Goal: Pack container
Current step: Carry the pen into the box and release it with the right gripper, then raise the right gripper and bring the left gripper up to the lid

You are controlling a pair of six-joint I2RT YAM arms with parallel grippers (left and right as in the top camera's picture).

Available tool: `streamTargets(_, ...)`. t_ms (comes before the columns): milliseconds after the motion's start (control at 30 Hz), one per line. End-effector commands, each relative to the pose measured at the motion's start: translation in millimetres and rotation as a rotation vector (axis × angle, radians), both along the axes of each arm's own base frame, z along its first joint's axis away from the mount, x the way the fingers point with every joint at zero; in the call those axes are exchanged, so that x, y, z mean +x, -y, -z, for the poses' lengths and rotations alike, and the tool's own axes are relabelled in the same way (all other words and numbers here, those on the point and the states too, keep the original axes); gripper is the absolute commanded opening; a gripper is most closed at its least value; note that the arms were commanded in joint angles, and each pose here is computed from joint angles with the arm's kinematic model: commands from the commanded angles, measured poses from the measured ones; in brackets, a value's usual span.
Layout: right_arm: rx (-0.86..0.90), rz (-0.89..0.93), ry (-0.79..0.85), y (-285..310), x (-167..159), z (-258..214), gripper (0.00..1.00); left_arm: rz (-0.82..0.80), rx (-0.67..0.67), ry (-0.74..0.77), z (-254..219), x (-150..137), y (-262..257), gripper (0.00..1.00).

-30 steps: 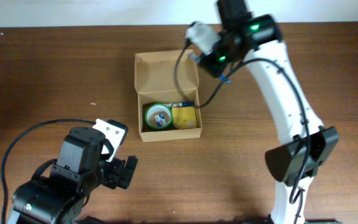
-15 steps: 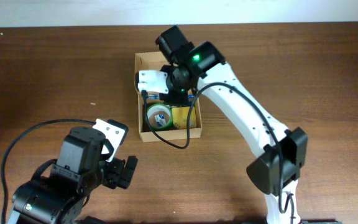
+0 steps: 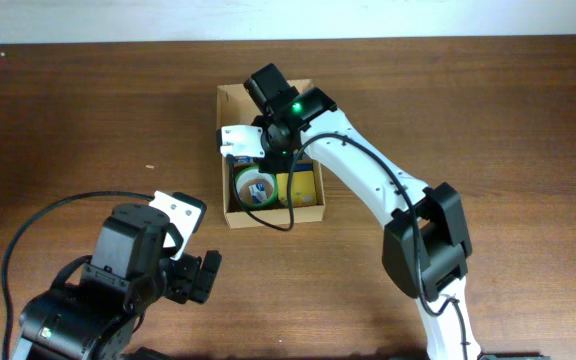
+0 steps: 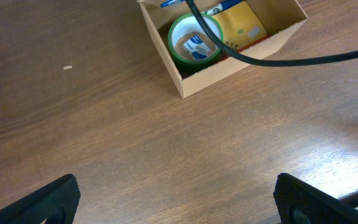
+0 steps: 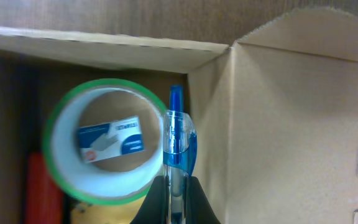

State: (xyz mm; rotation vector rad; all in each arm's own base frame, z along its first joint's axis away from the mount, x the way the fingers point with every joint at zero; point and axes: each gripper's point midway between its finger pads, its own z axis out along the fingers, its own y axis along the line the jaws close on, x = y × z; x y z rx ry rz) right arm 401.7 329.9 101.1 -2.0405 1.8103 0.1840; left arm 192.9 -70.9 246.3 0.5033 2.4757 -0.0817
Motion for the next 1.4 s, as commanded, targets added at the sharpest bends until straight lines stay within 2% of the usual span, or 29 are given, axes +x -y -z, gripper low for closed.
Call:
streamTargets(0,-0.038,0.003,0.002,3,6,19,0.04,0.017,-0.004,0.021,-7,1,1,1.00)
streamTargets(200,-0.056,0.011,0.006,4,12,34,0.05,0.018,-0.003,0.020,-6,1,1,0.99)
streamTargets(233,-0.057,0.014,0.004,4,12,35,0.10,0.018,-0.003,0.021,-7,1,1,1.00)
streamTargets(300,-0.058,0.014,0.003,4,12,36,0.30,0.018,-0.003,0.021,-7,1,1,1.00)
streamTargets(400,-0.065,0.017,0.007,5,12,36,0.35,0.018,-0.003,0.020,-6,1,1,1.00)
streamTargets(533,-0.084,0.084,0.009,10,16,36,0.36,0.018,-0.003,0.021,-7,1,1,1.00)
streamTargets(700,-0.059,0.185,-0.022,11,14,25,0.35,0.018,-0.003,0.021,-7,1,1,1.00)
streamTargets(833,-0.020,0.251,-0.021,13,11,-5,0.22,0.018,-0.003,0.020,-6,1,1,1.00)
streamTargets(933,0.010,0.286,-0.011,17,5,-35,0.04,0.017,-0.003,0.021,-7,1,1,1.00)
streamTargets(1167,0.112,0.442,-0.014,29,-4,-91,0.04,0.018,-0.003,0.021,-7,1,1,1.00)
streamTargets(1367,0.159,0.593,-0.044,51,4,-107,0.04,0.017,-0.003,0.021,-7,1,1,1.00)
